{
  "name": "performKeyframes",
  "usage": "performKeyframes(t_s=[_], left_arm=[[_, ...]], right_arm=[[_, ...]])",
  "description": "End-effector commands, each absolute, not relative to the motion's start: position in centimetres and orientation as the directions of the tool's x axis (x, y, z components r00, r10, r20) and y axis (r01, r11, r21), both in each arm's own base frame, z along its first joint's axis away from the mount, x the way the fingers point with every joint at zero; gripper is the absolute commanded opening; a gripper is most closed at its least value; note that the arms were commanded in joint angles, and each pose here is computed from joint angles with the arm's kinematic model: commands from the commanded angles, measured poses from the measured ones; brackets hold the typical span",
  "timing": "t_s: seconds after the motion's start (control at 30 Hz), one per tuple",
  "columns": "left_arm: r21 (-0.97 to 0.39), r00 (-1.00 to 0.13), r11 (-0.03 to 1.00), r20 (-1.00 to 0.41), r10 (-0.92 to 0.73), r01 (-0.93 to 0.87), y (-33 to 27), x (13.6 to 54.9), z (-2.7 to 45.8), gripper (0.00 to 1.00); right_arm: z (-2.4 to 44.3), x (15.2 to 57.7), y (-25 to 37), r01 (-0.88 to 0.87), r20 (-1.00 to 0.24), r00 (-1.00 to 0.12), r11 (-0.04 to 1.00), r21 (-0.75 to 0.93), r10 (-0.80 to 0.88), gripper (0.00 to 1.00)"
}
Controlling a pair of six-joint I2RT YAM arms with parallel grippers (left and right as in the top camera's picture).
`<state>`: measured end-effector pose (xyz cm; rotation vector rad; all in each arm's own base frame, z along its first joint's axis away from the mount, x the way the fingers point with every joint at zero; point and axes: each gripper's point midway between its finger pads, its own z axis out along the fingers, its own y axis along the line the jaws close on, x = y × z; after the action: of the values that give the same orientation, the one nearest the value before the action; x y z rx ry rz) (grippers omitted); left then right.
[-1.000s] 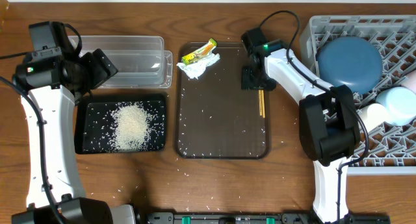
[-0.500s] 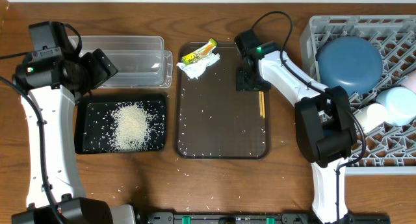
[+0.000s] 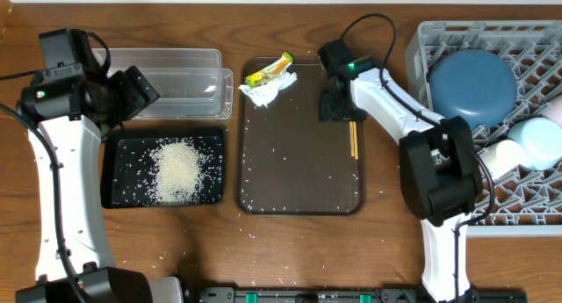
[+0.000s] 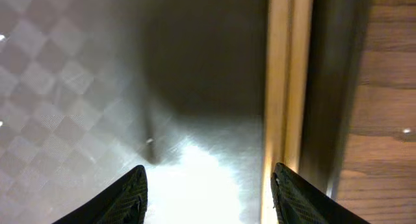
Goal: Sort waste into correct bins and load items into the dishwasher rack
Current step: 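Lower the right gripper and grasp one wooden chopstick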
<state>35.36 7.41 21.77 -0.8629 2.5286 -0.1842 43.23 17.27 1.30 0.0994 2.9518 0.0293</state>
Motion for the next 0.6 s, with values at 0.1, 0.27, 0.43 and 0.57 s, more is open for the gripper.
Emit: performKeyframes(t_s=[0.1, 0.27, 0.43, 0.57], left_arm=[[-0.267, -0.691, 0.797, -0.400, -0.603, -0.541, 7.7, 35.6, 22.5, 0.92], [-0.267, -0.691, 0.798, -0.399, -0.602, -0.541, 7.7, 35.6, 22.5, 0.92], [-0.267, -0.691, 0.797, -0.399, -0.603, -0.541, 7.7, 35.6, 22.5, 0.92], [-0.267, -0.691, 0.797, -0.400, -0.603, -0.541, 7.7, 35.6, 22.5, 0.92]], right_arm=[[0.9, 43.8, 15.3, 0.120, -0.180, -0.976, 0.993, 0.015, 0.121, 0.61], [0.9, 43.8, 16.4, 0.074, -0.162, -0.983, 0.994, 0.075, 0.086, 0.60], [0.9, 43.5, 17.2, 0.059, -0.162, -0.984, 0.995, 0.084, 0.072, 0.59], [0.9, 43.5, 17.5, 0.052, -0.165, -0.984, 0.995, 0.082, 0.065, 0.59]])
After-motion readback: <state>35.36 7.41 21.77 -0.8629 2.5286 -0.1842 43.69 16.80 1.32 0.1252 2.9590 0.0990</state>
